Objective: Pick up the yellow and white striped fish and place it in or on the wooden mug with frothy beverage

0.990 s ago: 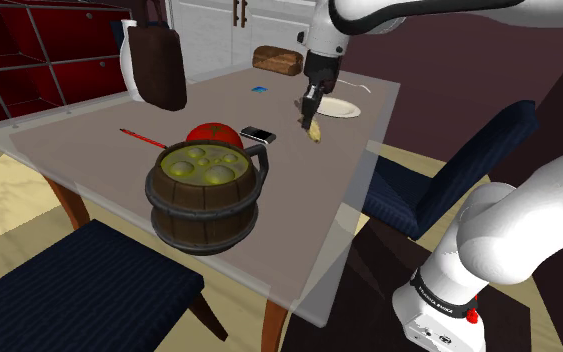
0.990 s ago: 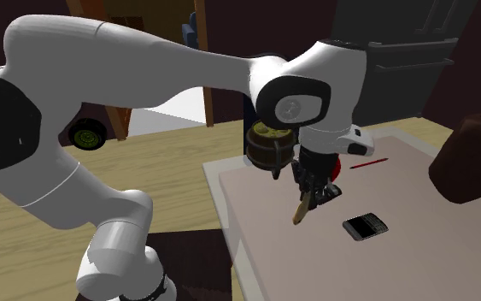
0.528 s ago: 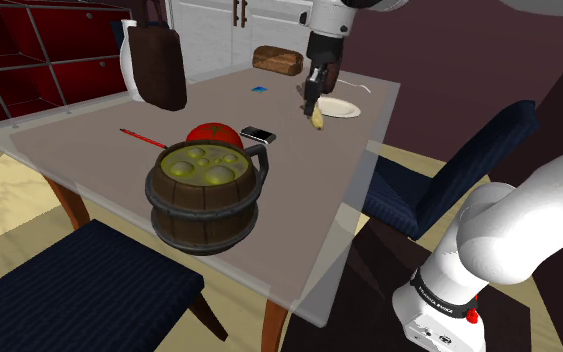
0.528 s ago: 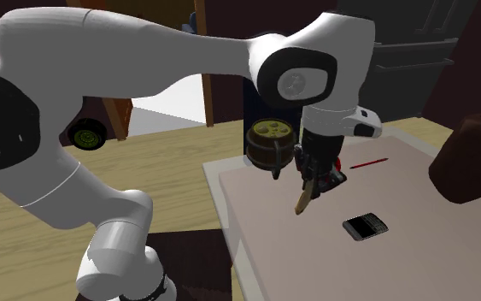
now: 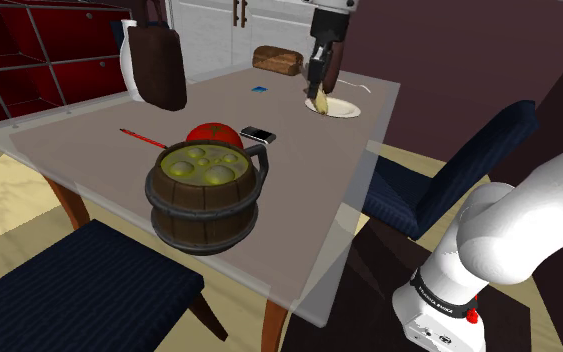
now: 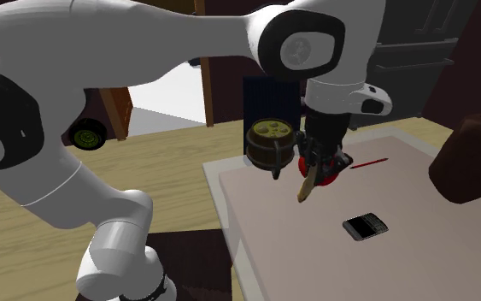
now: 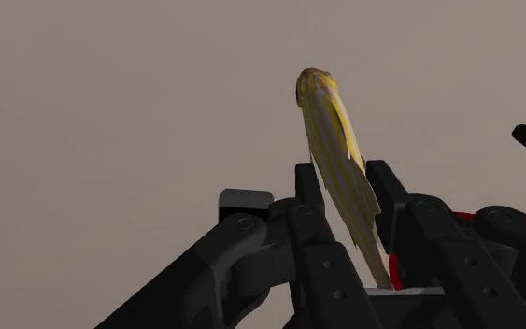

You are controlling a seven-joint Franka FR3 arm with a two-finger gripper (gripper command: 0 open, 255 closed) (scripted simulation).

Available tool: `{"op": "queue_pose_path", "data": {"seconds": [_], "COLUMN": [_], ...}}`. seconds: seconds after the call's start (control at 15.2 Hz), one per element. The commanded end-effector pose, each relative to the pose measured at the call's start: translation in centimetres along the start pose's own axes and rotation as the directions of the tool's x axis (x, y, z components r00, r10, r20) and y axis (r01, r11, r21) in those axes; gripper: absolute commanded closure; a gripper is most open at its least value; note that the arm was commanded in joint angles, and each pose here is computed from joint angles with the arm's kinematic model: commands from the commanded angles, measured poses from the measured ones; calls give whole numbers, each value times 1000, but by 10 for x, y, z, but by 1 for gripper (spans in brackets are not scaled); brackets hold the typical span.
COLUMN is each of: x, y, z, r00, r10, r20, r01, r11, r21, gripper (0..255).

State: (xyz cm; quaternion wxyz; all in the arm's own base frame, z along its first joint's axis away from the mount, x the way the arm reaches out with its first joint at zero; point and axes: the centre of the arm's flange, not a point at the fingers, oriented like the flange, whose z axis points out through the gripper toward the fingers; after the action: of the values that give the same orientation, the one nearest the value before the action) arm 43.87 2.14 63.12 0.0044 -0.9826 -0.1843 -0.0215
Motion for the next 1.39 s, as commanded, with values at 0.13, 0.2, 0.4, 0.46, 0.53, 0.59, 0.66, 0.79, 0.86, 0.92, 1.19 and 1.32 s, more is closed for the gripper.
{"op": "queue_pose_path", "data": {"seconds": [0.13,0.2,0.4,0.46,0.53,0.59,0.66,0.79,0.86,0.92,1.19,1.32], "x": [1,1,2,2,2,6,9,16,20,23,37,44], "y": [0,0,0,0,0,-13,-26,-51,-64,-76,-127,-153], "z": [-22,-27,-43,-48,-52,-52,-52,-52,-53,-53,-53,-54], "r00": [1000,1000,1000,1000,1000,1000,1000,1000,1000,1000,1000,1000], "r10": [0,0,0,0,0,0,0,0,0,0,0,0], "r20": [0,0,0,0,0,0,0,0,0,0,0,0], "r01": [0,0,0,0,0,0,0,0,0,0,0,0], "r11": [1000,1000,1000,1000,1000,1000,1000,1000,1000,1000,1000,1000], "r21": [0,0,0,0,0,0,0,0,0,0,0,0], "gripper": [255,255,255,255,255,255,255,255,255,255,255,255]}}
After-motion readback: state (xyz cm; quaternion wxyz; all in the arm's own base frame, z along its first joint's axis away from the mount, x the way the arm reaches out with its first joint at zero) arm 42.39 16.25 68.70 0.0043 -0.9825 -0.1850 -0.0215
